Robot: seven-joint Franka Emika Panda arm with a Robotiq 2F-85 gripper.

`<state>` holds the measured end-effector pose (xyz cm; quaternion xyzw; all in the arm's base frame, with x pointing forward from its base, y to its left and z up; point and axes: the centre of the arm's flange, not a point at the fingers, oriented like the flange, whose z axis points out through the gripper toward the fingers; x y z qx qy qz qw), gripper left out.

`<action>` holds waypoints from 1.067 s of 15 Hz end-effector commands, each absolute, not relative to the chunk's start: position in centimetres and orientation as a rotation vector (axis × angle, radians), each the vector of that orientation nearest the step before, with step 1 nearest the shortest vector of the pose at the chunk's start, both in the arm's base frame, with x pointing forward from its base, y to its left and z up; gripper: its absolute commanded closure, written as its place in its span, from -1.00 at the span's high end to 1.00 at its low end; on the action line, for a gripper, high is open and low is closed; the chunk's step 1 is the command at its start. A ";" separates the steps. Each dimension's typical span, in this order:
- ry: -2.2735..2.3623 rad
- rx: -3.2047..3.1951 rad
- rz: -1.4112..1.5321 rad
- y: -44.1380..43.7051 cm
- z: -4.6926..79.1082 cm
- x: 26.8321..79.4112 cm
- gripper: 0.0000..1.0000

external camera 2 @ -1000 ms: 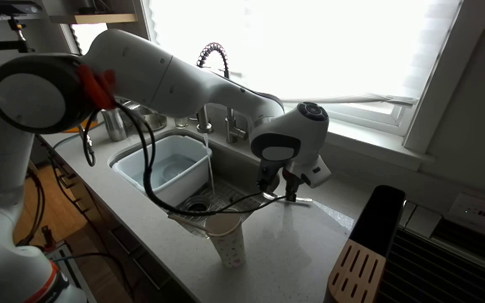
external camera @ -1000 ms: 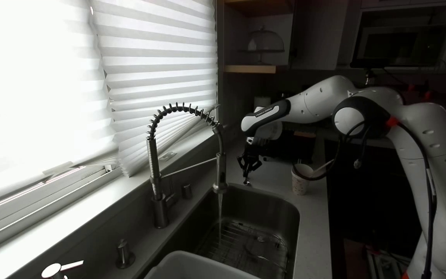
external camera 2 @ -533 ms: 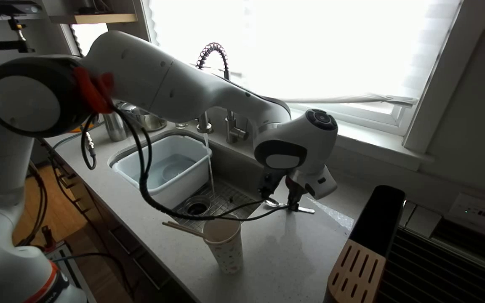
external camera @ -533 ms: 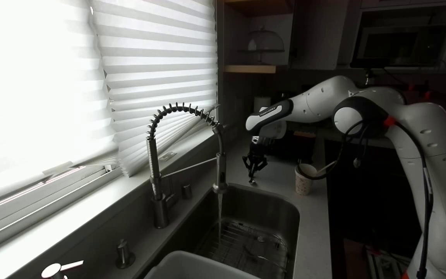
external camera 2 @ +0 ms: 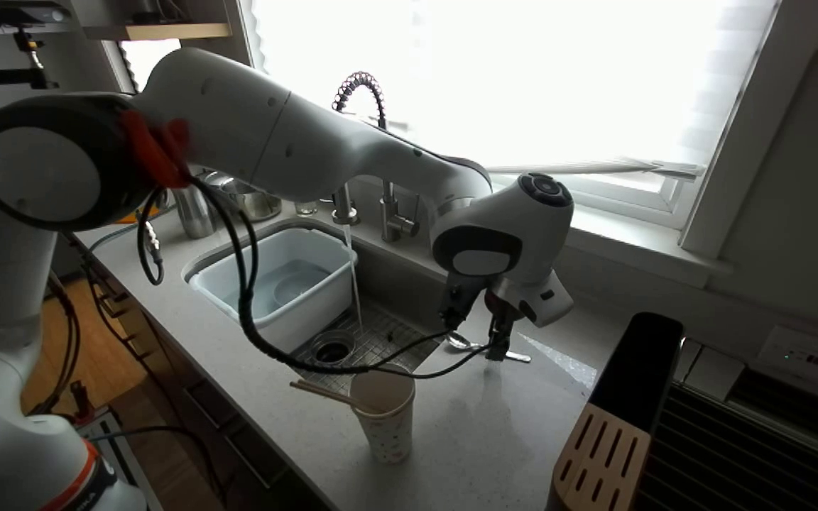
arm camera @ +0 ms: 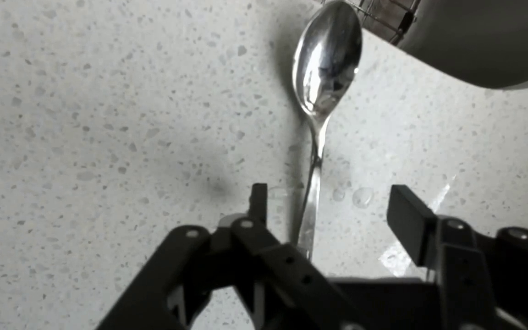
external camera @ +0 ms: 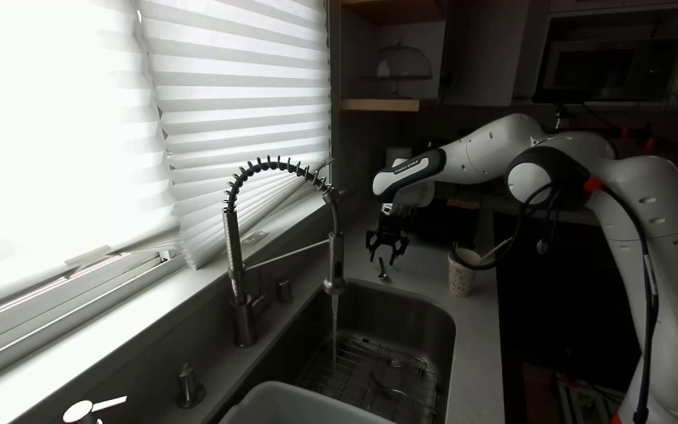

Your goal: Place the silver spoon under the running faucet then put it back on the counter.

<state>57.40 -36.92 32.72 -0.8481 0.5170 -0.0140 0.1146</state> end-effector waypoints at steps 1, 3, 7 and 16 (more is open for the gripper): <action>1.545 -2.534 -0.037 -36.8 35.6 57.3 0.98; 1.559 -2.555 -0.041 -36.6 37.5 57.0 1.00; 1.565 -2.612 -0.047 -36.0 41.5 55.9 0.99; 1.414 -2.898 -0.270 -30.3 54.4 52.2 1.00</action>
